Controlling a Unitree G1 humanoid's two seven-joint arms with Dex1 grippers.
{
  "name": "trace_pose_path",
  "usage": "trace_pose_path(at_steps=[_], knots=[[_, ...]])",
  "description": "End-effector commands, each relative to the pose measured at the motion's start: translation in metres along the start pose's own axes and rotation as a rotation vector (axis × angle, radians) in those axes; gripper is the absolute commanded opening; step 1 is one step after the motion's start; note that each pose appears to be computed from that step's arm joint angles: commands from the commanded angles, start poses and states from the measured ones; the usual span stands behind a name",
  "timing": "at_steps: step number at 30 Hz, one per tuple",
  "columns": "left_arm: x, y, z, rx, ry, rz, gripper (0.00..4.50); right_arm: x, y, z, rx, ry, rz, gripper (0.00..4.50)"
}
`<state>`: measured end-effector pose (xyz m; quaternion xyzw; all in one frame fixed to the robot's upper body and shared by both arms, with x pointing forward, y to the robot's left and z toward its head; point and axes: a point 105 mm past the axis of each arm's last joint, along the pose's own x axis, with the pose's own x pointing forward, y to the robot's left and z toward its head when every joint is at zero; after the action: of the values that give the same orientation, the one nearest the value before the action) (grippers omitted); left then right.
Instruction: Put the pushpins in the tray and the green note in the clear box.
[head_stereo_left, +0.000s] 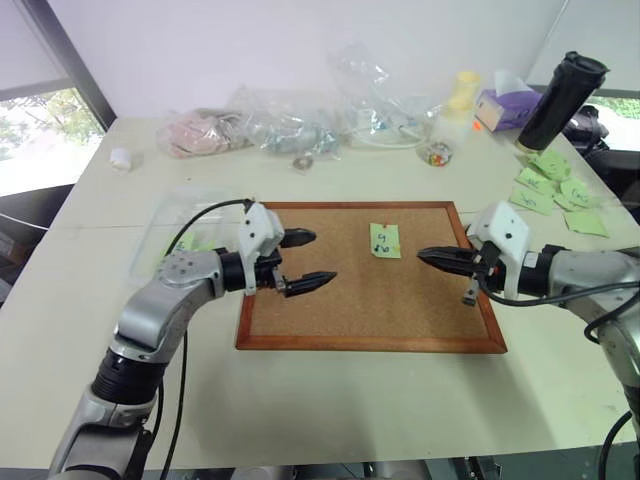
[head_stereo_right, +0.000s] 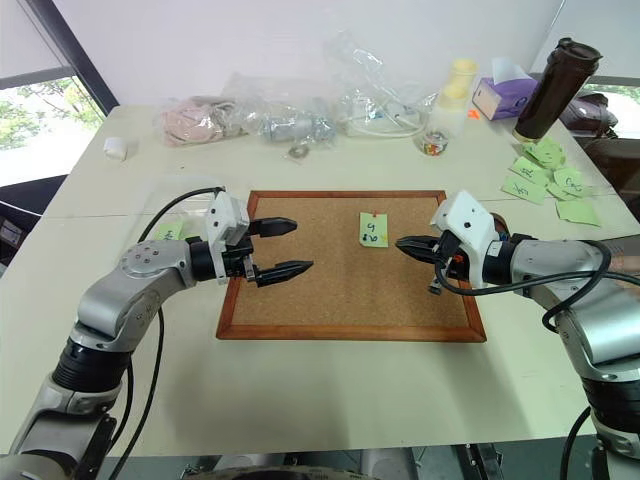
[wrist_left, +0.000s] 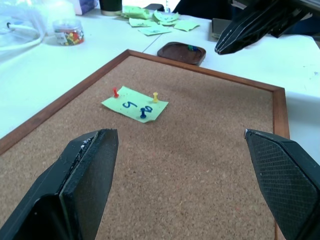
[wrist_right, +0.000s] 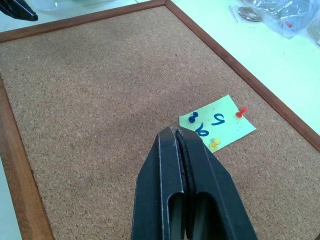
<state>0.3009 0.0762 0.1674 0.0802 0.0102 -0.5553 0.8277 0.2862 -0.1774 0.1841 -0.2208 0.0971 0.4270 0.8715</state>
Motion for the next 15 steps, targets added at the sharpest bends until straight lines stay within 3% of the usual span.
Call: trace_pose_path(at_steps=[1, 15], knots=[[-0.0022, 0.0024, 0.0138, 0.040, -0.031, 0.000, 4.43, -0.0023, -0.0004, 0.0081, -0.035, -0.023, -0.008, 0.00], [-0.0033, 0.0008, 0.0117, 0.038, -0.023, -0.001, 4.43, 0.0002, 0.0020, 0.0075, -0.034, -0.021, 0.004, 0.00]])
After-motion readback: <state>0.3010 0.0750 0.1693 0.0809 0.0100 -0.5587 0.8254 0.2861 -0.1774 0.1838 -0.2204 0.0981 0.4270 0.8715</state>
